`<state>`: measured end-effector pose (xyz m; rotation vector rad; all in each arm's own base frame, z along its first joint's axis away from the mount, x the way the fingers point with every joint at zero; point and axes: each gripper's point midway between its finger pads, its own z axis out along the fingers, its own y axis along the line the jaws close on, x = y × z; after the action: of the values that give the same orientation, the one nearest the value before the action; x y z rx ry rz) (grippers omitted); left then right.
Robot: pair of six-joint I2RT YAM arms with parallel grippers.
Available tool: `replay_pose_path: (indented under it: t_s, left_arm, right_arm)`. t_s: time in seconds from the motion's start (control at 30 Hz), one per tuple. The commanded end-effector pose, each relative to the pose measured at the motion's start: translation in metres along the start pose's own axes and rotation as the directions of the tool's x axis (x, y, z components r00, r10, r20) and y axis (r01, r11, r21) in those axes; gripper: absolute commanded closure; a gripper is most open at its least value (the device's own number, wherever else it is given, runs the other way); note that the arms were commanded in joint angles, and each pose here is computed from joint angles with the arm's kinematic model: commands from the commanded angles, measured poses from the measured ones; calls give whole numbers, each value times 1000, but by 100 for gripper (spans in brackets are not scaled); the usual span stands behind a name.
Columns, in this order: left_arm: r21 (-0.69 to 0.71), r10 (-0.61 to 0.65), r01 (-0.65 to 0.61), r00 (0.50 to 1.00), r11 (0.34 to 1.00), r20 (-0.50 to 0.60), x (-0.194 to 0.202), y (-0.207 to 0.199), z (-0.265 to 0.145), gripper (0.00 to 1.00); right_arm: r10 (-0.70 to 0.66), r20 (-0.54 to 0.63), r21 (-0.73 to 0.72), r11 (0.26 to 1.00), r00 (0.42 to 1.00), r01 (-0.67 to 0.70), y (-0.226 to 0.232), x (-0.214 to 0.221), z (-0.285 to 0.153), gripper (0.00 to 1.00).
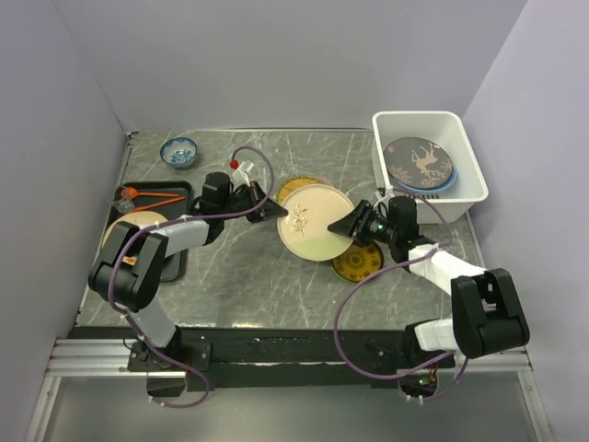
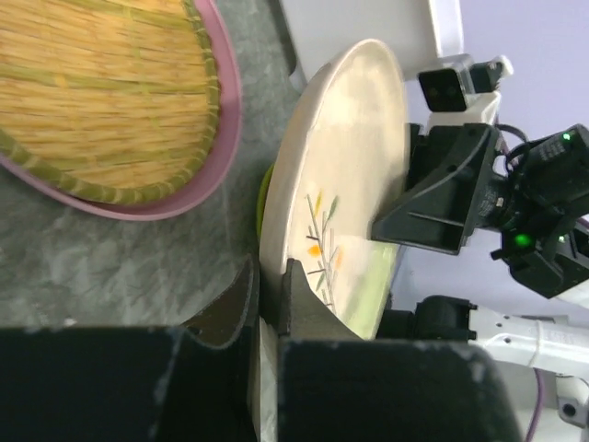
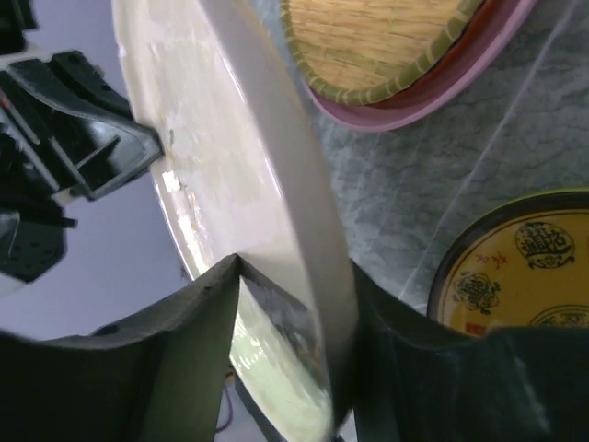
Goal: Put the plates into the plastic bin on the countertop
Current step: Pick up the plate at the center of the board, then place the plate in the plastic bin.
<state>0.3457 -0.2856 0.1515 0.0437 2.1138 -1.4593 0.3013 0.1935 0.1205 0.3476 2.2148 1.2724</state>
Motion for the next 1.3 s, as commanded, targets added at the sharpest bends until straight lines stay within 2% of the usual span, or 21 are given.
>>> replay_pose_path:
  t_s: [0.0,0.03,0.1,0.13,0.3,0.43,0.53,0.57,0.63,0.67,0.77,0.87,0.97,1.27]
  left_arm:
    - [151,102,-110,993,982,64,-20,-52,-8,99]
    - [152,104,-113,992,982,66,-20,-52,-8,99]
    - [149,97,-105,993,983,62,-18,-51,-8,99]
    - [151,100,-108,993,983,62,-18,-51,-8,99]
    - [115,115,-122,991,986,66,-21,-49,-9,99]
    - [77,130,-136,988,988,80,-24,-46,-11,90]
    - [54,146,-151,985,987,90,-25,-44,-13,75]
    - [55,151,-157,984,986,94,-26,-45,-14,63]
    - [49,155,-160,983,986,101,-25,-44,-16,49]
    - [45,160,-166,981,985,110,-26,-45,-17,36]
    - [17,174,-177,978,984,117,-26,-42,-19,19]
    - [-22,190,-189,973,982,131,-29,-38,-22,11]
    - [-62,208,-201,966,978,152,-33,-35,-25,6]
    - [-212,231,-186,949,959,215,-43,-15,-29,1]
  right_arm:
    - [-49,11,-86,995,999,50,23,-5,0,71]
    - [-47,13,-85,995,999,48,22,-5,-1,88]
    - [-51,23,-85,995,998,53,22,-5,-2,99]
    - [-51,27,-80,995,998,53,21,-6,-3,100]
    - [-60,34,-84,995,998,62,24,-7,-4,100]
    - [-58,37,-85,995,998,61,25,-7,-5,100]
    - [-62,43,-84,994,997,66,27,-8,-7,100]
    - [-64,43,-83,994,997,67,27,-8,-7,100]
    - [-67,49,-85,994,997,71,29,-9,-9,100]
    - [-69,49,-85,994,996,73,30,-8,-9,100]
    - [-68,52,-84,994,996,72,30,-8,-11,100]
    - [-67,57,-81,994,996,71,29,-6,-13,100]
    - [-72,68,-72,994,995,77,28,-5,-17,100]
    - [-96,98,-49,994,991,101,32,0,-35,100]
